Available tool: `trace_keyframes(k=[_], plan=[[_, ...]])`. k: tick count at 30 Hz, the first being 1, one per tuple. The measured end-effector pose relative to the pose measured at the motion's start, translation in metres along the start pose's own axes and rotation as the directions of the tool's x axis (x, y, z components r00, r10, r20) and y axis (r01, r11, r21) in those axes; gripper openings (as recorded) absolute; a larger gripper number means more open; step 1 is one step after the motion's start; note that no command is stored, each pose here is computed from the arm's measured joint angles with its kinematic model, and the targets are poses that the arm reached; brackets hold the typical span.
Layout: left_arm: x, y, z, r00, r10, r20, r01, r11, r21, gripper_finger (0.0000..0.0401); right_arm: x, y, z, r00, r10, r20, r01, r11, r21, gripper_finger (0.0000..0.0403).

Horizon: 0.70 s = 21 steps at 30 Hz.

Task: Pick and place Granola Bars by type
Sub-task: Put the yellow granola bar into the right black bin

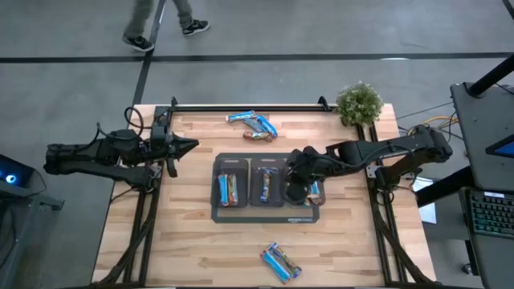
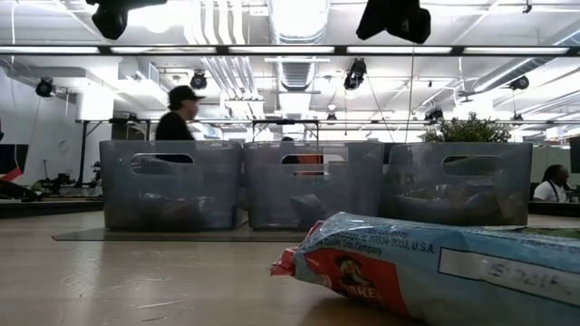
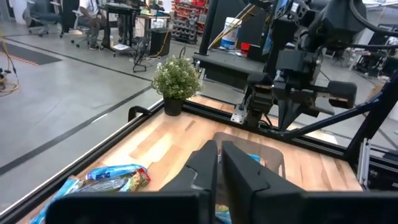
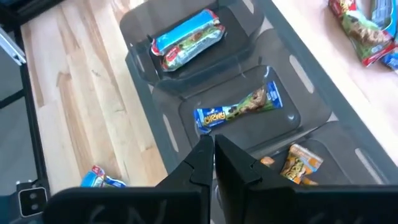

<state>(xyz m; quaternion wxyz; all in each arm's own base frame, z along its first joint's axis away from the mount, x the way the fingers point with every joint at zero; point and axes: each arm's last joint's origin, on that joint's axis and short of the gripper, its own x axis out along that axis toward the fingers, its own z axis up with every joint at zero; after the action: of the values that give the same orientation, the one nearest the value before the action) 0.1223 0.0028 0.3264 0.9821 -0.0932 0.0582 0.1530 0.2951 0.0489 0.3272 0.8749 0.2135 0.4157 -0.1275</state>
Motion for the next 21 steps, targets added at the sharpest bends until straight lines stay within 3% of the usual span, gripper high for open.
trace_keyframes(k=[21], plan=[[0.018,-0.014,0.003,0.977,-0.214,-0.003,0.214,0.977,-0.005,0.0000,-0.015,0.017,-0.007,0.995,0.092,0.048,-0.089,0.994,-0.062,0.0008]])
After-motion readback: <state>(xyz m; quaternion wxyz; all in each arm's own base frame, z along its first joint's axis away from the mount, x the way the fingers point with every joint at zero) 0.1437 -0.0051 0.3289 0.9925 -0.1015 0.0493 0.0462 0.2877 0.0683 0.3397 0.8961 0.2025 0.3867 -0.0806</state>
